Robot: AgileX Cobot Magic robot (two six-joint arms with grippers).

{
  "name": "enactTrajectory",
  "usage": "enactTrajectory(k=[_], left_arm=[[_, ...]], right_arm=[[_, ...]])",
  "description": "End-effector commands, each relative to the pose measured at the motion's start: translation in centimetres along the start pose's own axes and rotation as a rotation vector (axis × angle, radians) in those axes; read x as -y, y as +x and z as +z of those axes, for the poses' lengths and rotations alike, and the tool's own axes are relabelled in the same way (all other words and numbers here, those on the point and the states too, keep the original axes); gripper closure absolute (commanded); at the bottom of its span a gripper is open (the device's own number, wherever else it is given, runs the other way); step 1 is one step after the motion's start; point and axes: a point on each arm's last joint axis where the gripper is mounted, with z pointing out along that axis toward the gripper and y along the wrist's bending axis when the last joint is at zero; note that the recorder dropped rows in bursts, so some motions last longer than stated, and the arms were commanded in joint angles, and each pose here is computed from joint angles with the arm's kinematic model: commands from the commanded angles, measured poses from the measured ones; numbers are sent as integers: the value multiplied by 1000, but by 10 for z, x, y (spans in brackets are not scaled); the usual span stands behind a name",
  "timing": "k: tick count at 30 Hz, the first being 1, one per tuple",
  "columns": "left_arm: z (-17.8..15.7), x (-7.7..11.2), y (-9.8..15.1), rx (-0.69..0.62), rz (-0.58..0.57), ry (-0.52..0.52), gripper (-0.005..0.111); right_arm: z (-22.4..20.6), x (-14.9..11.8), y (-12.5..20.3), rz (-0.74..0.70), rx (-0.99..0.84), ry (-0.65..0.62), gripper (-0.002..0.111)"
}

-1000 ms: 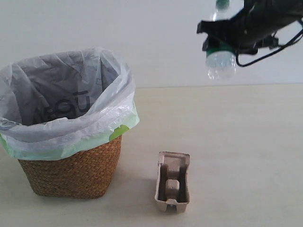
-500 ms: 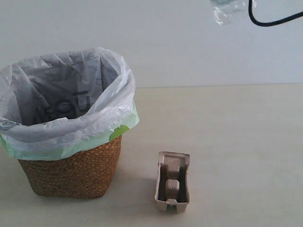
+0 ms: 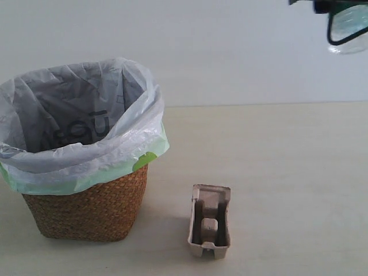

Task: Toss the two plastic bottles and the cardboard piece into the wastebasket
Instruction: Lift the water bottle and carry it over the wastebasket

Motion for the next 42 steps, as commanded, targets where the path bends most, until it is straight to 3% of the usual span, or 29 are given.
enactTrajectory(k=[1, 5, 8, 10, 14, 17, 19, 22, 24, 27, 30, 31, 33, 35, 36, 39, 42], left_arm=[[-1, 0, -2, 15, -11, -2, -1], [-1, 0, -2, 15, -11, -2, -1], [-1, 0, -2, 15, -11, -2, -1], [-1, 0, -2, 15, -11, -2, -1], [-1, 0, -2, 15, -11, -2, -1], [-1, 0, -2, 15, -11, -2, -1], [-1, 0, -2, 15, -11, -2, -1], [-1, 0, -2, 15, -11, -2, -1], [-1, 0, -2, 15, -11, -2, -1], [-1, 0, -2, 15, -11, -2, -1], [-1, 0, -2, 15, -11, -2, -1], [-1, 0, -2, 15, -11, -2, -1], [-1, 0, -2, 15, -11, -2, -1], [-1, 0, -2, 15, -11, -2, -1], [-1, 0, -2, 15, -11, -2, -1], [-1, 0, -2, 15, -11, -2, -1], [-1, 0, -2, 15, -11, -2, -1]], right_arm=[[-1, -47, 6, 184, -95, -452, 107], [-21, -85, -1, 269, -88, -932, 107], [-41, -92, -12, 288, 11, -1163, 107], [-51, -91, -17, 262, 84, -1231, 107], [-49, -89, -14, 127, 131, -1183, 107], [-38, -87, -5, -31, 121, -1068, 107], [-24, -80, 4, -74, 57, -926, 107], [-3, -59, 12, -101, -38, -601, 107], [9, -34, 16, -114, -86, -295, 107], [12, -1, 16, -168, -117, 59, 107], [7, 23, 13, -234, -111, 335, 107], [6, 25, 10, -240, -89, 359, 107], [8, 20, 17, -175, -146, 290, 107], [10, -20, 24, -13, -199, -133, 107], [8, -34, 22, 8, -178, -287, 107], [-30, -80, 2, 178, -96, -949, 107], [-53, -85, -16, 122, 38, -1156, 107]])
